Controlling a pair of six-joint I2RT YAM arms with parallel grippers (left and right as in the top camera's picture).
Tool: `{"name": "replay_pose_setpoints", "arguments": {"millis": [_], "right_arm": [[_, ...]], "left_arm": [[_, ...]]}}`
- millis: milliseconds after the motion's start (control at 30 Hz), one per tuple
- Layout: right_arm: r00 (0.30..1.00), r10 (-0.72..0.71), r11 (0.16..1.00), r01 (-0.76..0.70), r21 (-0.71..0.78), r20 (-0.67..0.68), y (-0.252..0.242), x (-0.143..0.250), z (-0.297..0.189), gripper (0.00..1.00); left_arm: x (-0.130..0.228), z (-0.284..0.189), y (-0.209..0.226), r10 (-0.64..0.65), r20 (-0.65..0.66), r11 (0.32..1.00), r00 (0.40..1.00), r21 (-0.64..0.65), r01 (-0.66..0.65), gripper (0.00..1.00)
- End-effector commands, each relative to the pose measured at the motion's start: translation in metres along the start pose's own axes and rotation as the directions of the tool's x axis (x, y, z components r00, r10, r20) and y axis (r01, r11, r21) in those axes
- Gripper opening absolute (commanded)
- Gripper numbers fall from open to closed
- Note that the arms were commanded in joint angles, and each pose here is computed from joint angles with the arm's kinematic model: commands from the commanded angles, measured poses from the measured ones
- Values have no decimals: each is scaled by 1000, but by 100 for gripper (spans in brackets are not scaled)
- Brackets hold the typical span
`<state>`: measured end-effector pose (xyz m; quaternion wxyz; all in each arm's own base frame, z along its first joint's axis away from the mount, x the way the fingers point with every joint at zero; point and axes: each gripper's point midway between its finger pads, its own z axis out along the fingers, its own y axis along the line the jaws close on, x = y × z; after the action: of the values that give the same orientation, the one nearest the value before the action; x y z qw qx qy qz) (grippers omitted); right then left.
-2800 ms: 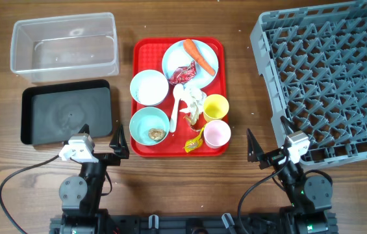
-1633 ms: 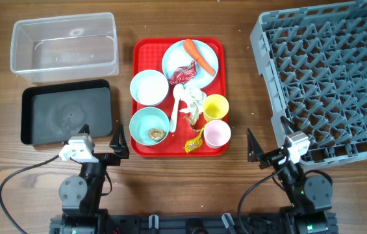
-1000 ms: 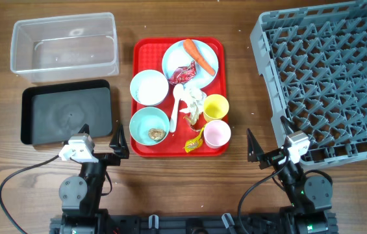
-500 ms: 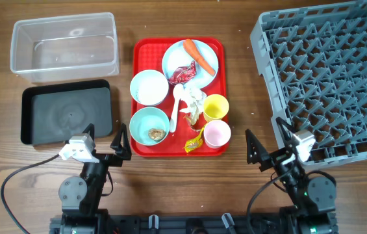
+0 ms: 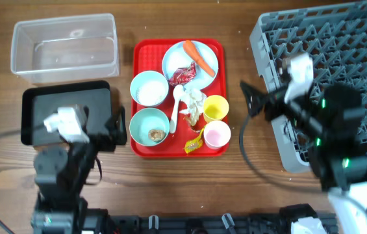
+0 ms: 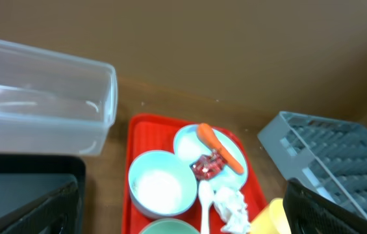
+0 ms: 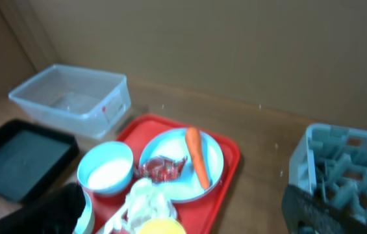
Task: Sort waste into correct bins and load items into the dishwasher rack
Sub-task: 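Grasp the white bowl of rice with the left gripper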
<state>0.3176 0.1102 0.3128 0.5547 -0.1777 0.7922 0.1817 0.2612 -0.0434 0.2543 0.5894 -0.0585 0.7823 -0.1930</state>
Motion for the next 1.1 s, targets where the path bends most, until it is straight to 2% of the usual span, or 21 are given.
{"name": "replay_pose_setpoints", "arguments": {"millis": [0, 100, 167, 300, 400, 467, 633, 700, 800, 833, 933, 1000, 1067], "right_arm": [[996, -24, 999, 20, -41, -85, -2, -20, 20, 100], [979, 6, 999, -16, -48, -203, -9, -12, 40, 100], [967, 25, 997, -42, -61, -254, -11, -3, 52, 100], [945, 56, 991, -93, -100, -322, -12, 20, 75, 100], [908, 190, 971, -230, -67, -373, -13, 34, 88, 100], [902, 207, 967, -248, -60, -379, -16, 38, 95, 100], [902, 243, 959, -278, -49, -358, -19, 34, 103, 100], [890, 251, 957, -288, -42, -380, -18, 40, 101, 100], [883, 256, 955, -295, -39, -394, -17, 43, 99, 100], [879, 260, 954, -298, -36, -399, -17, 44, 99, 100], [864, 272, 950, -312, -27, -425, -16, 51, 96, 100], [853, 277, 947, -319, -21, -442, -15, 55, 94, 100], [842, 284, 945, -327, -15, -459, -14, 59, 92, 100]], "left_arm": [[-23, 26, -5, 8, -153, 999, 988, -40, -14, 100], [-23, 49, 0, -39, -308, 995, 951, -97, 9, 100], [-14, 68, 7, -81, -423, 989, 903, -144, 21, 100], [21, 104, 27, -142, -562, 979, 815, -202, 31, 100], [43, 123, 39, -166, -608, 974, 777, -225, 31, 100], [52, 130, 41, -175, -626, 973, 760, -225, 39, 100], [46, 137, 38, -178, -600, 975, 780, -212, 59, 100], [41, 153, 15, -77, -580, 995, 811, -91, 30, 100], [59, 175, -13, 14, -589, 1000, 808, -10, -25, 100], [76, 184, -17, 43, -615, 998, 787, -13, -65, 100], [131, 200, -41, 212, -691, 975, 691, 100, -198, 100], [163, 206, -42, 244, -728, 962, 641, 100, -253, 99], [195, 207, -39, 252, -774, 956, 581, 106, -272, 92]]}}
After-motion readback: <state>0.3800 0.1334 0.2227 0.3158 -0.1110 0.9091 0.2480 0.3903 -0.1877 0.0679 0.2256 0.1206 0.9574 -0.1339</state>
